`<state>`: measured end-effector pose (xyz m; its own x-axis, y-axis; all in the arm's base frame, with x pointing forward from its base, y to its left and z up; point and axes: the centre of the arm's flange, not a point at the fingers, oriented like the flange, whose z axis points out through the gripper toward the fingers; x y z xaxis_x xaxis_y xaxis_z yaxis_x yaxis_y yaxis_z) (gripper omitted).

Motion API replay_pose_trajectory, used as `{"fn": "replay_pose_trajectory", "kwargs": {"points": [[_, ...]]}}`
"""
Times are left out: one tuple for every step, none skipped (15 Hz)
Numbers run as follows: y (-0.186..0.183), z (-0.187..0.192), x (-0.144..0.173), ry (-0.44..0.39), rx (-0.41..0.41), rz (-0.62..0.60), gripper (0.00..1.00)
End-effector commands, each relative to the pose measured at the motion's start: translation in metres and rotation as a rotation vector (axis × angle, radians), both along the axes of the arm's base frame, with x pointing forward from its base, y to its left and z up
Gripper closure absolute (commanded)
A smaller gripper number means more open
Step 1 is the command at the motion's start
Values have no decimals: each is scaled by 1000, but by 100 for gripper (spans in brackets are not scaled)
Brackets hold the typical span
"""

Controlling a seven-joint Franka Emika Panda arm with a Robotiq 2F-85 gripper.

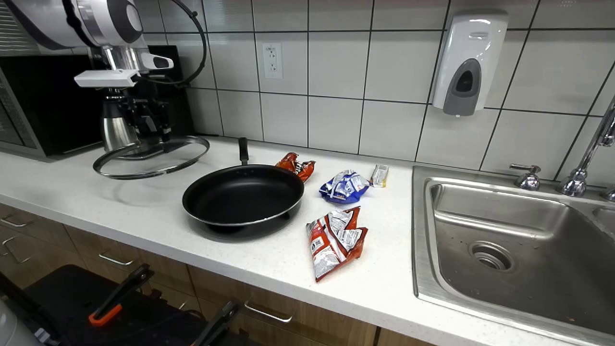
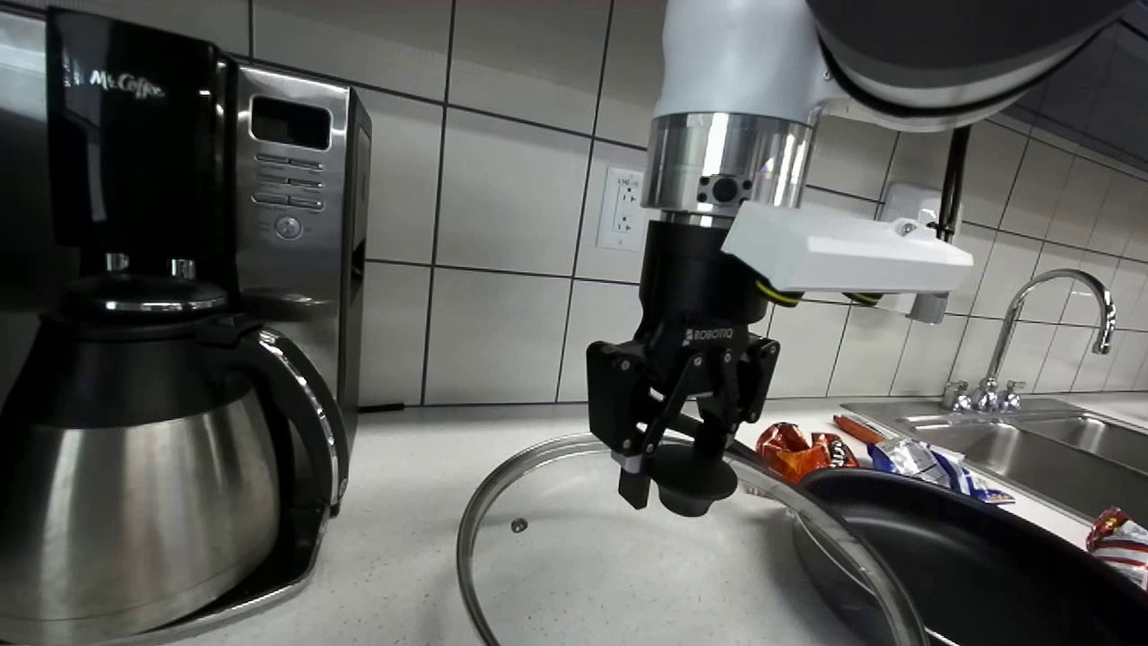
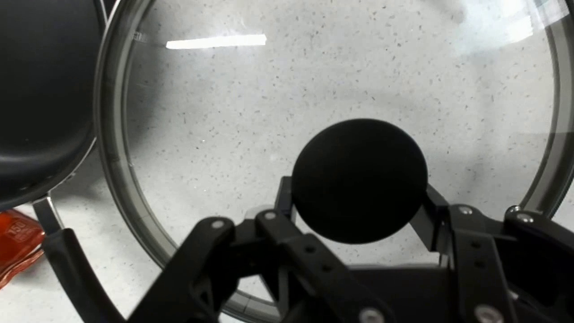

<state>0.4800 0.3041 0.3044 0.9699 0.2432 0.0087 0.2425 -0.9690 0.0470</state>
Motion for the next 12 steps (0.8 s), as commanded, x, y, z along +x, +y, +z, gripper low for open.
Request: {"fn": "replay_pose_trajectory", "kwargs": {"points": [[18, 10, 6, 27, 3, -1, 63], [19, 6, 5, 37, 6, -3, 63], [19, 3, 4, 44, 7, -6, 63], [20, 0, 3, 50, 12, -10, 63], [21, -4, 2, 56, 17, -14, 63], [22, -9, 1, 63, 22, -20, 63], [22, -13, 1, 66, 25, -33, 63], [22, -18, 1, 73, 31, -43, 63], [22, -21, 0, 78, 33, -49, 63], [22, -25, 0, 80, 35, -59, 63], [22, -29, 0, 76, 35, -72, 63], [22, -32, 0, 74, 39, -87, 63]]}}
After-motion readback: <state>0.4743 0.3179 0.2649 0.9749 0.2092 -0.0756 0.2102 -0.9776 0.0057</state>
